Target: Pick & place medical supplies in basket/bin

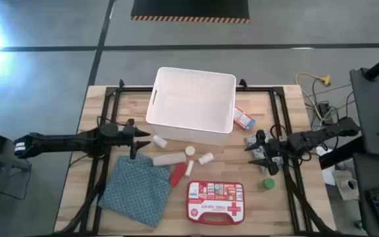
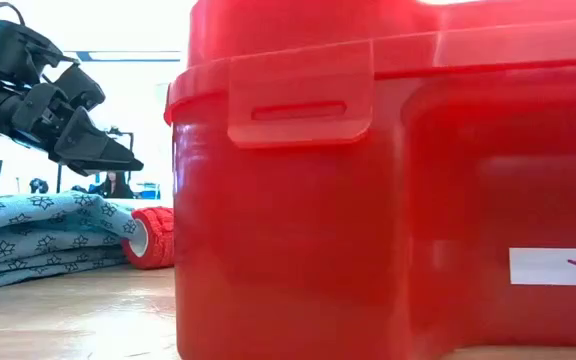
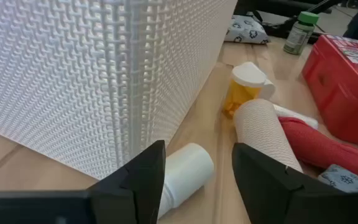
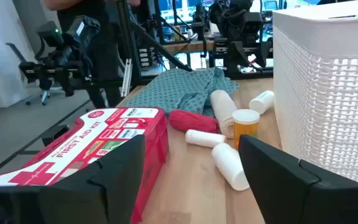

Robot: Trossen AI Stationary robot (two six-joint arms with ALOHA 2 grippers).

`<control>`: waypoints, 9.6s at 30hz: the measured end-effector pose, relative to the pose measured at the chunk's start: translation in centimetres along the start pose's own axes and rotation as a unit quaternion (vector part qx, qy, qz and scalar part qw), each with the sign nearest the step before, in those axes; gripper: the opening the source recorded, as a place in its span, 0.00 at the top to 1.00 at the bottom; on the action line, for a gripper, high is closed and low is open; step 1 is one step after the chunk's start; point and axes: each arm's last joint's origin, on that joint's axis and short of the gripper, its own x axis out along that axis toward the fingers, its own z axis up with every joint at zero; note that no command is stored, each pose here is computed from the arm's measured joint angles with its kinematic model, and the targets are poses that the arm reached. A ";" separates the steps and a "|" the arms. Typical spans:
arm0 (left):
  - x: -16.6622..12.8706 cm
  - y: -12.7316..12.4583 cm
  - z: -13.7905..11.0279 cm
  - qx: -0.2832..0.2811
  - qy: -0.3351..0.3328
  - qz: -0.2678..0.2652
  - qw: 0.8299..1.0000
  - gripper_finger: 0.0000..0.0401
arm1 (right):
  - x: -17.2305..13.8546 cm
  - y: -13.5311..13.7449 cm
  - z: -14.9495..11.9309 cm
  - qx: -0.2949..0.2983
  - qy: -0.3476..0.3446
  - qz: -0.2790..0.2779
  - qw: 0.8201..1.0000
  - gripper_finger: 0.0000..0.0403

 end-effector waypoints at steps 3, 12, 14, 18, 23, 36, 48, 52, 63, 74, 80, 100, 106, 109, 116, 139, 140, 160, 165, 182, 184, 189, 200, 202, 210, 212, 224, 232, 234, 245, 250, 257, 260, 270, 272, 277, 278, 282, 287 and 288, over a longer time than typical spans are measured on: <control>0.0 0.0 0.0 0.000 0.000 0.000 1.000 0.58 | 0.0 0.0 0.0 0.000 0.000 0.000 1.000 0.38; 0.0 0.0 0.0 0.000 0.000 0.000 1.000 0.58 | 0.0 0.0 0.0 0.000 0.000 0.000 1.000 0.38; 0.0 0.0 0.0 0.000 0.000 0.000 1.000 0.58 | 0.0 0.0 0.0 0.000 0.000 0.000 1.000 0.38; 0.0 0.0 0.0 0.000 0.000 0.000 1.000 0.58 | 0.0 0.0 0.0 0.000 0.000 0.000 1.000 0.38; 0.0 0.0 0.0 0.000 0.000 0.000 1.000 0.58 | 0.0 0.0 0.0 0.000 0.000 0.000 1.000 0.38; 0.0 0.0 0.0 0.000 0.000 0.000 1.000 0.58 | 0.0 0.0 0.0 0.000 0.000 0.000 1.000 0.38; 0.0 0.0 0.0 0.000 0.000 0.000 1.000 0.58 | 0.0 0.0 0.0 0.000 0.000 0.000 1.000 0.38; 0.0 0.0 0.0 0.000 0.000 0.000 1.000 0.58 | 0.0 0.0 0.0 0.000 0.000 0.000 1.000 0.38; 0.0 0.0 0.0 0.000 0.000 0.000 1.000 0.58 | 0.0 0.0 0.0 0.000 0.000 0.000 1.000 0.38; 0.0 0.0 0.0 0.000 0.000 0.000 1.000 0.58 | 0.0 0.1 0.8 0.263 -0.037 0.017 0.964 0.38; 0.0 0.0 0.0 0.000 0.000 0.000 1.000 0.58 | -0.3 0.0 2.5 0.421 -0.142 0.014 0.896 0.38; 0.0 0.0 0.0 0.000 0.000 0.000 1.000 0.58 | -2.1 -0.8 6.7 0.420 -0.364 -0.146 0.818 0.38; 0.0 0.0 0.0 -0.022 -0.001 -0.001 1.000 0.58 | -1.3 -0.3 9.2 0.432 -0.265 -0.207 0.837 0.38; 0.0 0.0 0.0 -0.094 -0.001 -0.001 0.996 0.58 | -0.7 0.2 10.0 0.476 -0.129 -0.236 0.837 0.38; 0.0 0.0 0.0 -0.225 0.000 -0.001 0.974 0.58 | 1.1 2.3 11.7 0.529 0.291 -0.318 0.731 0.38; 0.0 0.0 0.0 -0.226 0.000 -0.001 0.974 0.58 | 7.5 4.2 8.3 0.456 0.643 -0.261 0.558 0.21; 0.0 0.0 0.0 -0.226 0.000 -0.001 0.974 0.58 | 7.6 4.2 8.2 0.454 0.645 -0.262 0.556 0.18; 0.0 0.0 0.0 -0.226 0.000 -0.001 0.974 0.58 | 10.0 3.8 2.7 0.393 0.737 -0.215 0.506 0.08; 0.0 0.0 0.0 -0.226 0.002 0.000 0.974 0.58 | 10.3 3.9 1.9 0.388 0.752 -0.197 0.495 0.08; 0.0 0.0 0.0 -0.226 0.002 0.000 0.974 0.58 | 11.8 3.6 -1.7 0.367 0.793 -0.174 0.454 0.17; 0.0 0.0 0.0 -0.226 0.002 0.000 0.974 0.58 | 11.8 3.7 -1.7 0.374 0.794 -0.168 0.449 0.21; 0.0 0.0 0.0 -0.226 0.002 0.000 0.974 0.58 | 11.8 3.7 -1.6 0.377 0.794 -0.166 0.448 0.34; 0.0 0.0 0.0 -0.226 0.002 0.000 0.974 0.58 | 11.6 4.3 2.6 0.396 0.739 -0.170 0.518 0.49; 0.0 0.0 0.0 -0.226 0.002 0.000 0.974 0.58 | 11.5 4.6 4.7 0.412 0.708 -0.172 0.547 0.49; 0.0 0.0 0.0 -0.225 0.002 0.000 0.974 0.58 | 9.4 4.6 17.2 0.462 0.394 -0.270 0.747 0.46; 0.0 0.0 0.0 -0.224 0.002 0.000 0.974 0.58 | 8.9 4.0 19.7 0.439 0.287 -0.320 0.789 0.46; 0.0 -0.1 0.3 -0.225 -0.008 -0.004 0.974 0.58 | 13.0 -7.2 23.6 0.314 0.190 -0.400 0.840 0.46; 0.0 -0.1 0.3 -0.227 -0.010 -0.005 0.974 0.58 | 14.7 -12.3 25.2 0.276 0.221 -0.401 0.845 0.46; 0.0 -0.1 0.3 -0.241 -0.008 -0.008 0.970 0.58 | 15.1 -12.9 25.2 0.268 0.230 -0.402 0.845 0.46; 0.0 -0.2 0.3 -0.351 0.004 -0.030 0.936 0.58 | 18.5 -16.5 23.2 0.220 0.332 -0.397 0.827 0.41; -0.1 -0.5 0.3 -0.374 0.024 -0.066 0.925 0.58 | 19.2 -16.9 22.7 0.181 0.394 -0.401 0.807 0.27; -0.2 -0.8 1.3 -0.384 -0.004 -0.115 0.916 0.58 | 19.3 -15.8 25.0 0.084 0.384 -0.440 0.807 0.11; -0.3 -0.9 1.9 -0.379 -0.015 -0.124 0.917 0.58 | 18.8 -14.5 26.7 0.052 0.372 -0.452 0.809 0.10; -3.1 -1.6 7.1 -0.230 0.070 -0.067 0.968 0.58 | 15.5 -10.4 29.1 0.017 0.395 -0.473 0.787 0.09; -3.9 -1.5 7.9 -0.185 0.110 -0.033 0.976 0.58 | 14.7 -10.0 29.3 0.019 0.399 -0.473 0.785 0.09; -4.1 -1.5 9.1 -0.126 0.158 0.007 0.979 0.58 | 13.9 -9.3 29.1 0.027 0.400 -0.474 0.784 0.09; -3.9 -1.5 9.1 -0.116 0.165 0.006 0.980 0.58 | 13.7 -9.0 29.0 0.028 0.405 -0.473 0.782 0.09; -2.0 -1.5 8.1 -0.100 0.222 0.007 0.970 0.58 | 13.1 -7.7 28.2 0.032 0.435 -0.468 0.768 0.09; 0.8 -1.9 6.7 -0.059 0.284 0.009 0.957 0.58 | 13.1 -6.0 26.6 0.046 0.450 -0.466 0.760 0.09; 1.4 -1.9 6.4 -0.045 0.294 0.017 0.955 0.58 | 13.1 -5.7 26.4 0.048 0.452 -0.465 0.760 0.09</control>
